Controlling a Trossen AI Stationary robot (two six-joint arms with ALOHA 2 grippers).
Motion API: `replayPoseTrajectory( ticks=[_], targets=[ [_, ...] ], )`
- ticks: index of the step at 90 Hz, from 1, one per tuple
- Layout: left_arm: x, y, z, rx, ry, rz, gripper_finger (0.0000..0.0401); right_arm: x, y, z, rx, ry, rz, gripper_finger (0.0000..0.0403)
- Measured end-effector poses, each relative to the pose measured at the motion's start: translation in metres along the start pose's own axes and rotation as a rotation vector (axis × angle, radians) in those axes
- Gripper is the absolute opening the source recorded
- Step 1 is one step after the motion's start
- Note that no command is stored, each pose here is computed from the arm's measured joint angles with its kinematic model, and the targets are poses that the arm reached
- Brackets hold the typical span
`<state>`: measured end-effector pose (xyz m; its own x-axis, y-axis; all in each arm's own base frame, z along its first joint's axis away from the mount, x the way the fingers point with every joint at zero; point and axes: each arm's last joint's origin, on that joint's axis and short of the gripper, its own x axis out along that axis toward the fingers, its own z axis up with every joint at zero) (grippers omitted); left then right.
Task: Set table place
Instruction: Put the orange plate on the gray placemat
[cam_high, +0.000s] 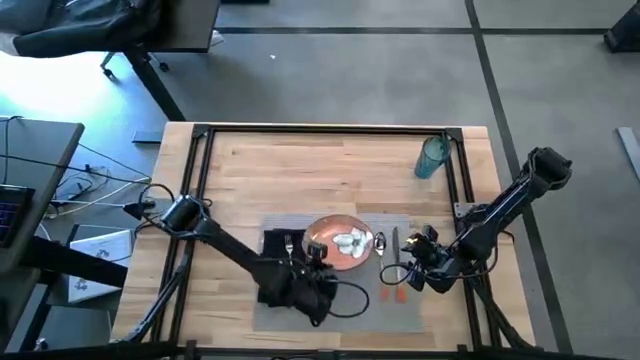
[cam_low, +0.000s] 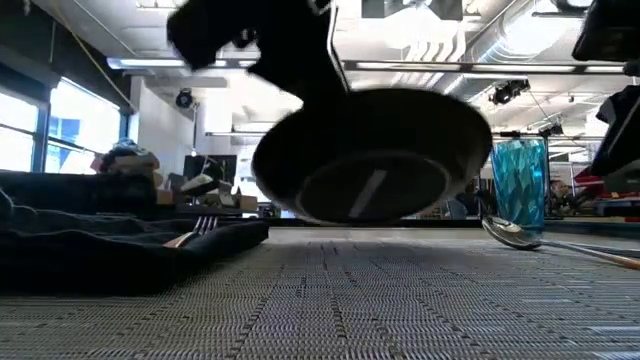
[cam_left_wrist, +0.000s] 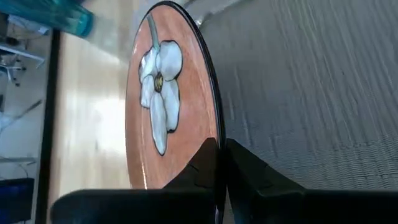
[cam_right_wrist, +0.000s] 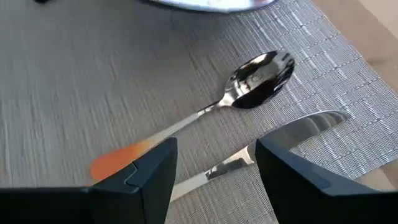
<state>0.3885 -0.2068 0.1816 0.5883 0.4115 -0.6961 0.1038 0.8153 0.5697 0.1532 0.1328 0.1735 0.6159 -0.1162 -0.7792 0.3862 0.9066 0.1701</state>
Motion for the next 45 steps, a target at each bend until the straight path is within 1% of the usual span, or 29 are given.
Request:
replayPoseTrajectory(
  ticks=[6,20,31,45],
  targets=[
    [0.005,-0.005,-0.001,-0.002,0.001,-0.007,0.0001,0.0,0.0,0.0,-0.002,0.001,-0.001,0.0204],
    [0.007,-0.01,0.001,-0.016,-0.018,-0.038,0.0,0.0,0.0,0.0,-0.001,0.0,-0.002,0.0204],
    [0.007,-0.012,0.003,-0.031,-0.027,-0.092,0.0001,0.0,0.0,0.0,-0.001,0.005,0.001,0.0204],
    [0.008,-0.014,0.001,-0.064,-0.022,-0.125,0.0015,0.0,0.001,0.0,0.003,0.003,0.007,0.0204]
  ],
)
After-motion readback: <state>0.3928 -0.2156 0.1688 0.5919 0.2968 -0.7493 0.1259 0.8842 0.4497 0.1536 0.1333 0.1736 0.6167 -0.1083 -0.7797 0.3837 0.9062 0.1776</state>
